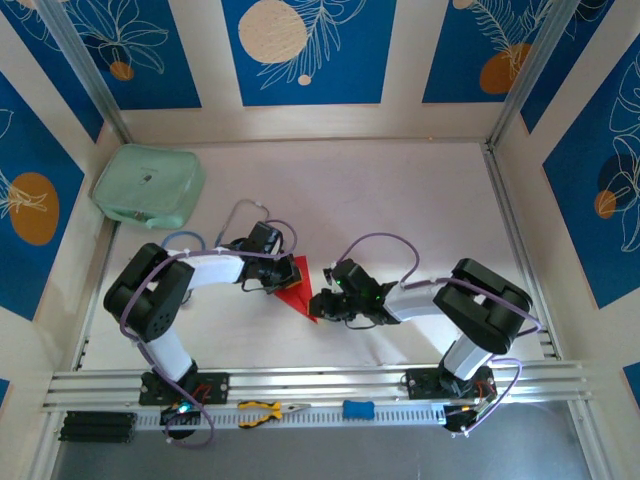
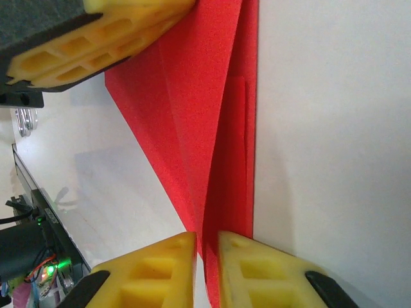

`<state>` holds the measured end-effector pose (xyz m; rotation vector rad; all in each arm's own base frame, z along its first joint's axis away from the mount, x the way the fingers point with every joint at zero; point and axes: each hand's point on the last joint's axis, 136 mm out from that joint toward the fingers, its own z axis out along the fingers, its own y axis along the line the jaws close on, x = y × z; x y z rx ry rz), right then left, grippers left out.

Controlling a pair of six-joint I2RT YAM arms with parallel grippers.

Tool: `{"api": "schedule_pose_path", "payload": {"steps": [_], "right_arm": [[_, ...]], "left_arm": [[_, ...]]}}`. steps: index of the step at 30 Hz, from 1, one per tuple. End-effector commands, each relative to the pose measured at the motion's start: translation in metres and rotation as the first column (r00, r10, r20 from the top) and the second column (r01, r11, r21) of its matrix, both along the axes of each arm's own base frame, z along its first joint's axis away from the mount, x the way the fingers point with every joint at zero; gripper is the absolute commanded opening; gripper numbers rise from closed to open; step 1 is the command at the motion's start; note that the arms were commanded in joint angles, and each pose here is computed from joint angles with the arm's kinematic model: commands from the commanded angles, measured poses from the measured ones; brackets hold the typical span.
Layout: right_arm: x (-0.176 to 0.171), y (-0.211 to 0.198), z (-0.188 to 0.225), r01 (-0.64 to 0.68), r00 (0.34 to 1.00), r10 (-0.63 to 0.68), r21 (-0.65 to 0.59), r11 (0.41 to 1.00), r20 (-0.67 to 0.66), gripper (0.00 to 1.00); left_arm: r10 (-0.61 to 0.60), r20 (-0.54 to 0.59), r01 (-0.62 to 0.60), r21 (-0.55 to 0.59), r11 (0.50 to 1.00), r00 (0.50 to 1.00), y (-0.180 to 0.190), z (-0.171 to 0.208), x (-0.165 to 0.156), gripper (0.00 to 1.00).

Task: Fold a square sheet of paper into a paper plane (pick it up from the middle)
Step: Fourth fold the wing at the center of the table.

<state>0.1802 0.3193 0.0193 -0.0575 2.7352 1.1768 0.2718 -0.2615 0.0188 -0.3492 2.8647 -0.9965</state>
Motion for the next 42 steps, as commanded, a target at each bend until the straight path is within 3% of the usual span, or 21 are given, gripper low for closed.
{"api": "schedule_pose_path", "payload": {"steps": [1, 5, 10, 15, 31, 42], "right_arm": [[-0.011, -0.012, -0.01, -0.022, 0.999, 0.02, -0.062, 0.998, -0.033, 0.19], [-0.014, -0.014, -0.014, -0.025, 0.999, 0.021, -0.074, 0.997, -0.045, 0.19], [-0.017, -0.015, -0.019, -0.024, 0.998, 0.019, -0.071, 0.997, -0.065, 0.09], [-0.015, -0.013, -0.013, -0.017, 0.998, 0.015, -0.031, 0.999, -0.06, 0.08], [-0.002, -0.027, 0.021, 0.039, 0.999, -0.039, 0.013, 0.999, 0.028, 0.28], [0.008, 0.01, 0.048, -0.078, 0.996, 0.073, 0.092, 0.993, 0.06, 0.06]], "left_arm": [[-0.009, -0.036, 0.011, 0.057, 0.998, 0.999, 0.007, -0.017, -0.007, 0.01], [-0.01, -0.037, 0.012, 0.056, 0.998, 0.999, 0.007, -0.017, -0.007, 0.01], [-0.008, -0.037, 0.01, 0.057, 0.998, 0.999, 0.007, -0.017, -0.007, 0.01], [-0.009, -0.038, 0.012, 0.057, 0.998, 0.999, 0.007, -0.017, -0.007, 0.01], [-0.01, -0.038, 0.012, 0.054, 0.998, 0.999, 0.007, -0.017, -0.008, 0.01], [-0.012, -0.038, 0.014, 0.052, 0.999, 0.999, 0.007, -0.017, -0.008, 0.01]]}}
